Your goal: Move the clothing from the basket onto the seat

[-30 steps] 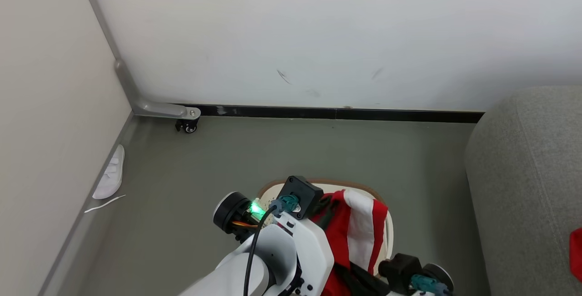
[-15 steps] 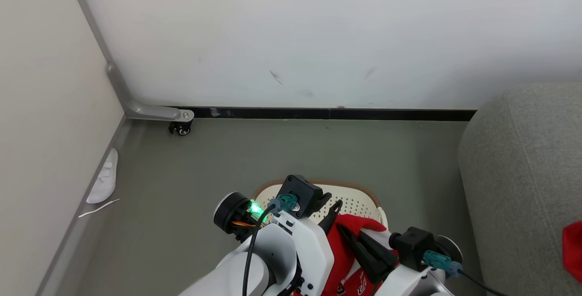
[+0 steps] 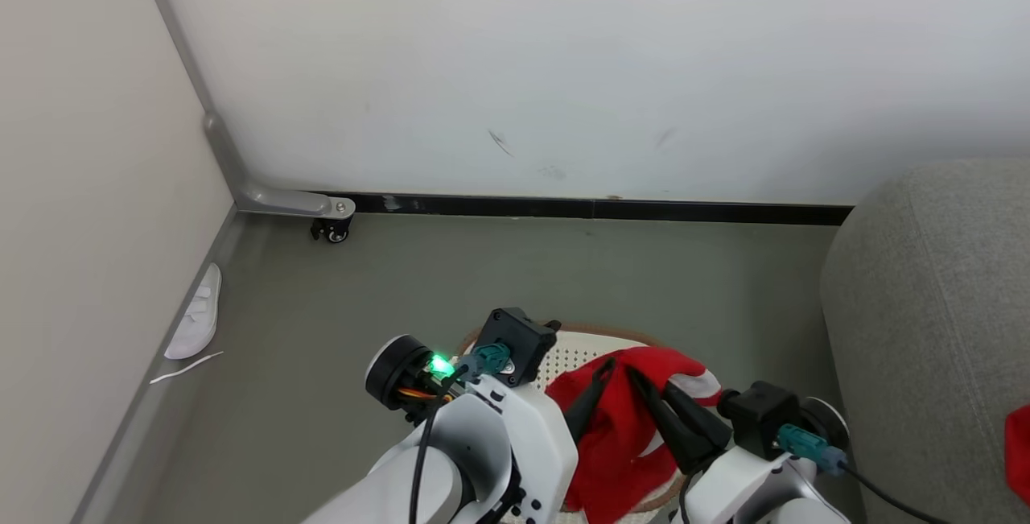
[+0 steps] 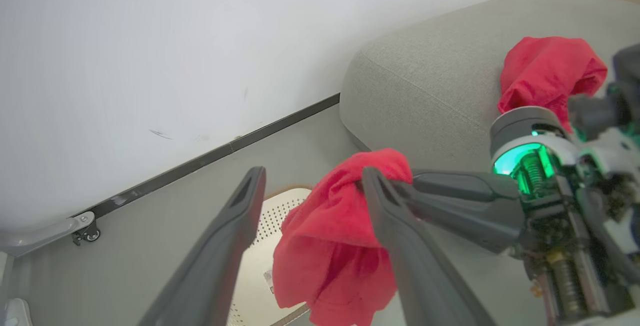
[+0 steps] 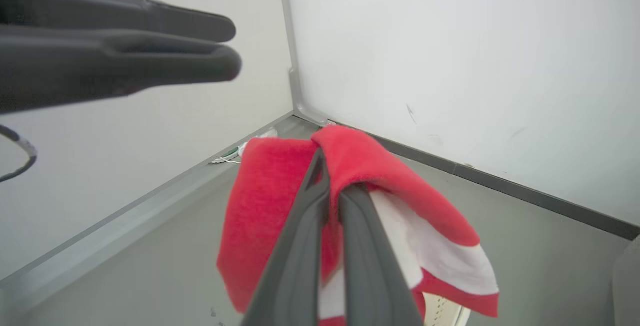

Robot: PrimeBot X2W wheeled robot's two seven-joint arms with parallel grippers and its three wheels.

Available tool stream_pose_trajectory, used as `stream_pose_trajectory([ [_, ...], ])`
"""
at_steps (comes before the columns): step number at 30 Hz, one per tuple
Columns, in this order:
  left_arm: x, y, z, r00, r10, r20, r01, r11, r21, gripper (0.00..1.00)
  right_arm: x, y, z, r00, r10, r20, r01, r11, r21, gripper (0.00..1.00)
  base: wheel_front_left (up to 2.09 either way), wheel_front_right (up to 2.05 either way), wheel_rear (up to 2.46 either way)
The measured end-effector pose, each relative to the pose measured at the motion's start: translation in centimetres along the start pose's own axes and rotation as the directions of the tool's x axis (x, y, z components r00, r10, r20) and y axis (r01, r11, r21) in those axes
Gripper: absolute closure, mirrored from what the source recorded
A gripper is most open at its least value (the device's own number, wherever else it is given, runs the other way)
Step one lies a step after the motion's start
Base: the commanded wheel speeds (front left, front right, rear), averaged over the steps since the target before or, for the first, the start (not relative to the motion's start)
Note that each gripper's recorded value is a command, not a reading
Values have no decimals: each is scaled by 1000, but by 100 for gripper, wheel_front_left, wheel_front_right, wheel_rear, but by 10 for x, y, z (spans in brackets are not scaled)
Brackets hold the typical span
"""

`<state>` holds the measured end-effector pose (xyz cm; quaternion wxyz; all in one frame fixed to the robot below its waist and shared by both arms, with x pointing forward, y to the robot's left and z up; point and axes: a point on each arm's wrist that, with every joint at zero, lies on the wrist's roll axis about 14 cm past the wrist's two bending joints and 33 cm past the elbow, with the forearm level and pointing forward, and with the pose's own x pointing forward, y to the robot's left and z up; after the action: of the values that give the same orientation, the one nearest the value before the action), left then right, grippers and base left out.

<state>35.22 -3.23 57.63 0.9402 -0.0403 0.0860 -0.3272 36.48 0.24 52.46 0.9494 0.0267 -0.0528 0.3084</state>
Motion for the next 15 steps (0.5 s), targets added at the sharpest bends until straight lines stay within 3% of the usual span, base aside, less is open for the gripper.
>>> stream_pose_trajectory([
  [15, -25, 20, -25, 998, 68, -16, -69, 997, -26, 0, -1, -34, 10, 995, -93, 24, 94, 993, -67, 100, 0, 0, 0],
])
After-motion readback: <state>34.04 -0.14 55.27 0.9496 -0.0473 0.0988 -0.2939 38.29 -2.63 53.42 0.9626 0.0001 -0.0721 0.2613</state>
